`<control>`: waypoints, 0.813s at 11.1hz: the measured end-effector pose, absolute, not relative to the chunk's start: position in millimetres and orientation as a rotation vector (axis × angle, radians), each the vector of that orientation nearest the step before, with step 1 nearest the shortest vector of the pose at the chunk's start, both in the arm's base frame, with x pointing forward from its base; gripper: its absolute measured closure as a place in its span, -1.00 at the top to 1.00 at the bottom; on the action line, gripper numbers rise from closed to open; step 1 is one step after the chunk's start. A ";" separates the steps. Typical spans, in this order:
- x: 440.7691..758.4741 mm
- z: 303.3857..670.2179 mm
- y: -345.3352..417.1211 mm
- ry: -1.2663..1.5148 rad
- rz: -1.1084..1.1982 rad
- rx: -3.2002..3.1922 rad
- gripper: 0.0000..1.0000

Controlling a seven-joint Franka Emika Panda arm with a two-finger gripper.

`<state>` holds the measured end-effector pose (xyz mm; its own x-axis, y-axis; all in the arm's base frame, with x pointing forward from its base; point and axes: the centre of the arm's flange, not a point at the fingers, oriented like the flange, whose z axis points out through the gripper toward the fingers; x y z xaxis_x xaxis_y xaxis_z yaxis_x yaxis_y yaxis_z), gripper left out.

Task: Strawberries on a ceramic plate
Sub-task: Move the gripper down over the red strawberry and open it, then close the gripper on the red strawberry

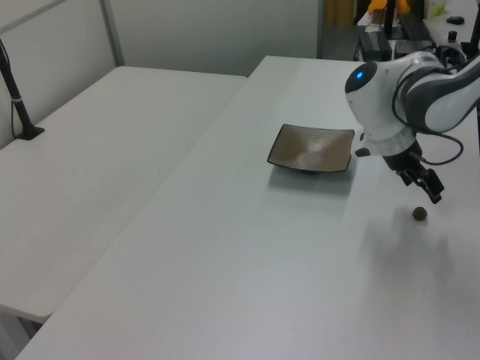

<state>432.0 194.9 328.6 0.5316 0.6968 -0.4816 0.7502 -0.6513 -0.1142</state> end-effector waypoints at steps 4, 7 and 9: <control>423.0 294.2 201.5 1.275 -0.754 2.609 0.89; 421.6 283.3 207.3 1.269 -0.744 2.602 0.31; 421.6 283.3 207.5 1.266 -0.742 2.602 -0.32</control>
